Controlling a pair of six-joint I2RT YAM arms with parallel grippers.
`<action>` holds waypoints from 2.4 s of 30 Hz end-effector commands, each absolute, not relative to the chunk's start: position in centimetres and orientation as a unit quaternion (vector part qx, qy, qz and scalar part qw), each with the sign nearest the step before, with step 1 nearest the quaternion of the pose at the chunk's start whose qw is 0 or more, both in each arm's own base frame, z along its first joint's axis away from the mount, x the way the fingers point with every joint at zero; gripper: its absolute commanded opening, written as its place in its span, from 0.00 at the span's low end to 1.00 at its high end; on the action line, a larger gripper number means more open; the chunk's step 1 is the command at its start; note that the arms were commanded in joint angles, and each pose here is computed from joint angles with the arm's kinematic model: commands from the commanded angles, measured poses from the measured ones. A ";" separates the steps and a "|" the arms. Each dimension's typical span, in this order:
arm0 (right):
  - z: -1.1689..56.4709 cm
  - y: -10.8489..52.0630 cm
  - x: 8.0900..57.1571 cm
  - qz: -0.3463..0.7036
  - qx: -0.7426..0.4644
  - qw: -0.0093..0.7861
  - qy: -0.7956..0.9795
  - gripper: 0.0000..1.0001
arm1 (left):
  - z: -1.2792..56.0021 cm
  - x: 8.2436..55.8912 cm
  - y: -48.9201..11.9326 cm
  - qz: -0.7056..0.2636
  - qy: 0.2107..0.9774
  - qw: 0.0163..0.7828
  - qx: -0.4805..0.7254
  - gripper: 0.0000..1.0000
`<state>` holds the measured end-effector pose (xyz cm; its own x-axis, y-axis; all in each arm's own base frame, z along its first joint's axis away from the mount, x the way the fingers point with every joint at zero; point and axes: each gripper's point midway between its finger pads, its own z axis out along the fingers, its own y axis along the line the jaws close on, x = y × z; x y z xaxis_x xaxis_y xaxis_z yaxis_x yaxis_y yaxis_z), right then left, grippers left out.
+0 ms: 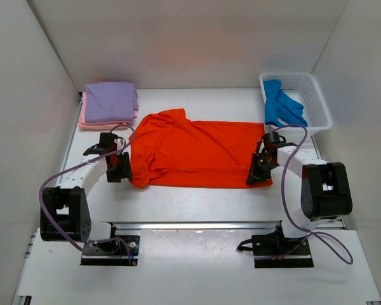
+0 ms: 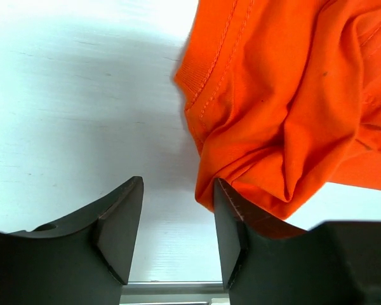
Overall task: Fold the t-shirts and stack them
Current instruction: Fold the flattened tshirt in 1/3 of the way
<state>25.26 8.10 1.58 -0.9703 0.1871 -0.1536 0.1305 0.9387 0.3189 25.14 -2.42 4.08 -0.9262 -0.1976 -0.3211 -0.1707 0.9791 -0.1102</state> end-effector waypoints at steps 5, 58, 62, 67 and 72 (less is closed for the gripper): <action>0.1 5.9 25.1 0.104 0.078 0.087 0.988 0.15 | 6.2 26.1 -2.1 -0.047 0.966 0.226 -0.116 0.50; 0.1 5.5 25.1 0.109 0.082 0.088 0.987 0.15 | 3.7 26.0 -0.8 -0.037 0.953 0.246 -0.176 0.55; -0.1 5.4 25.0 0.108 0.085 0.084 0.987 0.15 | 2.3 25.4 -1.1 -0.042 0.956 0.228 -0.181 0.53; 0.1 5.4 25.2 0.107 0.083 0.090 0.987 0.15 | 1.3 25.0 -1.3 -0.043 0.959 0.211 -0.184 0.52; 0.0 5.4 25.3 0.107 0.085 0.090 0.987 0.15 | 1.2 25.4 -3.2 -0.074 0.959 0.212 -0.174 0.50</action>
<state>25.41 7.62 1.57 -0.9672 0.2071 -0.1471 0.1484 0.9306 0.3347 25.08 -1.45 1.38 -0.8444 -0.3684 -0.3889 -0.3320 0.9297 -0.1597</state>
